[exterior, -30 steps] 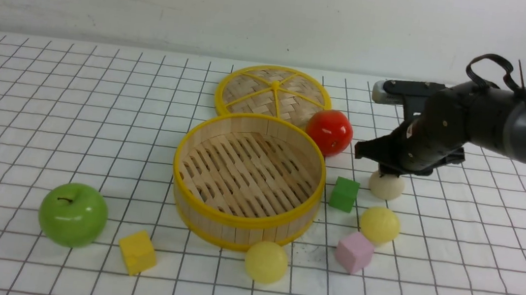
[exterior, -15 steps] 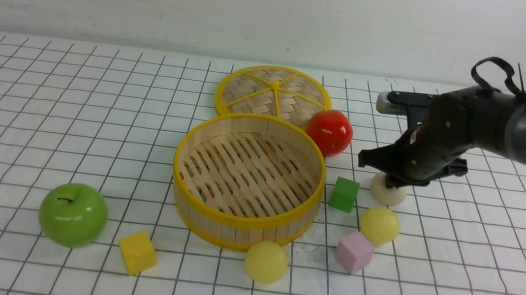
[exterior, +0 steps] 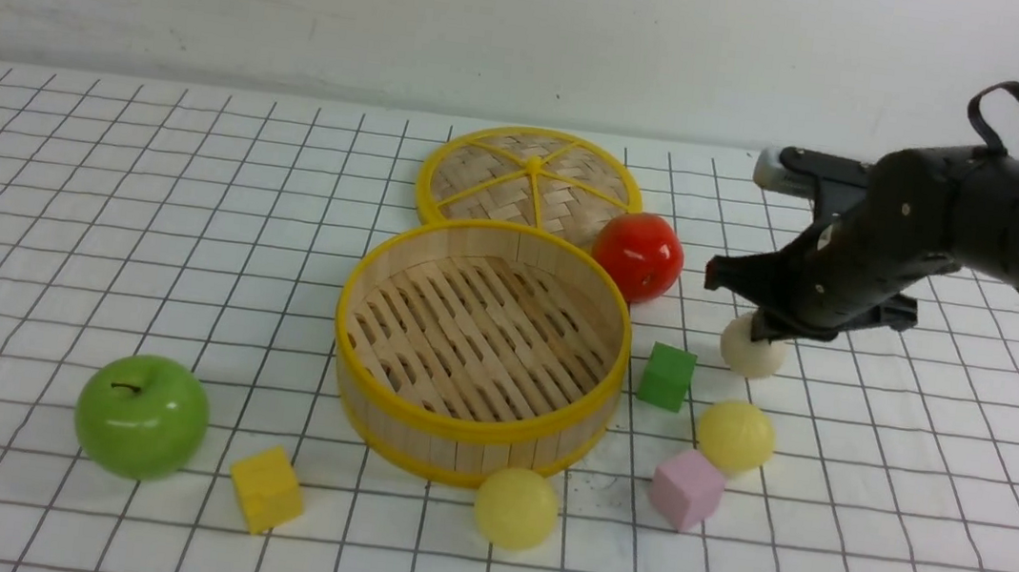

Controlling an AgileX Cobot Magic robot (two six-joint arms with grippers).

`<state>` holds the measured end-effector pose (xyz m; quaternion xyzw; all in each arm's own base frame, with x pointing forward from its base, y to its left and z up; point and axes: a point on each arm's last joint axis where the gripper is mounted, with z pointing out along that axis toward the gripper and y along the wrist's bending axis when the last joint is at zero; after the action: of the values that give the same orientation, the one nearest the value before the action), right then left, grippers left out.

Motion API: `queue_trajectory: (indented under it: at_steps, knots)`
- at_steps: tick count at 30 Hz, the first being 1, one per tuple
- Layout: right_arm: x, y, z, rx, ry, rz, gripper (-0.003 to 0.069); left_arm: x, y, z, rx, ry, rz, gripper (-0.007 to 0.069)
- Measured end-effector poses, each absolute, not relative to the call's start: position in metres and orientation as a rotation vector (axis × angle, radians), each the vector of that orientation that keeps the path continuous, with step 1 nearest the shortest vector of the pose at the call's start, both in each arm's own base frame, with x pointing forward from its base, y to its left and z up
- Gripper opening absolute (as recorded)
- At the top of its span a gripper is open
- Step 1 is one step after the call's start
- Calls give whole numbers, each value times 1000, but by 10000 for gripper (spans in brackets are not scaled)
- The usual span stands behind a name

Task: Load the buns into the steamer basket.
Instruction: Use the right arm to grab a steamed stuffed bun, then use the right arm to put the steamed stuffed bun into the steamer

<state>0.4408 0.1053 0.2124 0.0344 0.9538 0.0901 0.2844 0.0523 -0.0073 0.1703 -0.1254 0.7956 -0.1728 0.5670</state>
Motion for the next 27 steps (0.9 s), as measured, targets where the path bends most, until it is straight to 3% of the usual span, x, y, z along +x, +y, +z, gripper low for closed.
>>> queue_trajectory:
  at_steps: [4, 10, 15, 23, 27]
  knots:
    - [435, 112, 236, 46, 2491, 288, 1, 52, -7, 170, -295, 1870, -406, 237]
    - [417, 163, 264, -138, 2375, 507, 1, 52, -7, 170, -295, 1870, -406, 237]
    - [410, 210, 252, -275, 2313, 634, 1, 52, -7, 170, -295, 1870, -406, 237]
    - [425, 224, 208, -259, 2296, 615, 14, 52, -7, 170, -295, 1870, -406, 237]
    - [426, 223, 200, -281, 2304, 589, 70, 52, -7, 170, -295, 1870, -406, 237]
